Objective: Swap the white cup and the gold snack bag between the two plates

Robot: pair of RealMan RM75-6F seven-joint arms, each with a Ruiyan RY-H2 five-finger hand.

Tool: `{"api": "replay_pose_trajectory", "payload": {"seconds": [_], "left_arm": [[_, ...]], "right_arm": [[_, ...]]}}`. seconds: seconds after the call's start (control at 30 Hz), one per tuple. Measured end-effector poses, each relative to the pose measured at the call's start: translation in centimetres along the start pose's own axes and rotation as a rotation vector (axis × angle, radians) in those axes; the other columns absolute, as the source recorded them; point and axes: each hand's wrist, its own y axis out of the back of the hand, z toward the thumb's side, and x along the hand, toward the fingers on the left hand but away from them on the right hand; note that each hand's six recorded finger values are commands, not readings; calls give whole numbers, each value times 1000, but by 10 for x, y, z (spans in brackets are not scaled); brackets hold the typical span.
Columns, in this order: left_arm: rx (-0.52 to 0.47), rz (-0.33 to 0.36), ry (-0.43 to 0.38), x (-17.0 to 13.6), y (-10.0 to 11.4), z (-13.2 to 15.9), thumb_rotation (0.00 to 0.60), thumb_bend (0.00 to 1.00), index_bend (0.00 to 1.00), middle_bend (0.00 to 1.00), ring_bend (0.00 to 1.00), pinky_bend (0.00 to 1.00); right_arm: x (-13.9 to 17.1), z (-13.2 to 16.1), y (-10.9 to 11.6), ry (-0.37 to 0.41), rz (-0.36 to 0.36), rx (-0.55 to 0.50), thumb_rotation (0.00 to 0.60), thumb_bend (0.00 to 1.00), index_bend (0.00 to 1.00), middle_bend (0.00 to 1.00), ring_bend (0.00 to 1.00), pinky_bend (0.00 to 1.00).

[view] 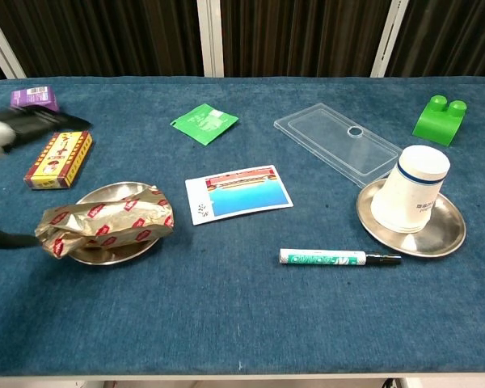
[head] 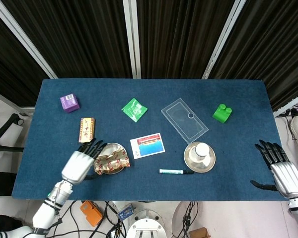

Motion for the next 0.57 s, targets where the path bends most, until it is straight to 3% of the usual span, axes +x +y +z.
{"api": "replay_pose_trajectory", "payload": {"seconds": [0.17, 0.37, 0.57], "left_arm": [[-52, 55, 116, -41, 21, -48, 600, 10, 3, 38, 0, 93], [-209, 90, 229, -82, 9, -88, 600, 31, 3, 38, 0, 92], [-214, 118, 250, -109, 6, -102, 600, 35, 3, 38, 0, 92]], "right_arm": [[16, -6, -3, -76, -8, 73, 531, 159, 0, 0, 0, 6], [35, -1, -5, -123, -60, 126, 531, 159, 0, 0, 0, 0], [41, 4, -9, -108, -59, 130, 532, 160, 0, 0, 0, 0]]}}
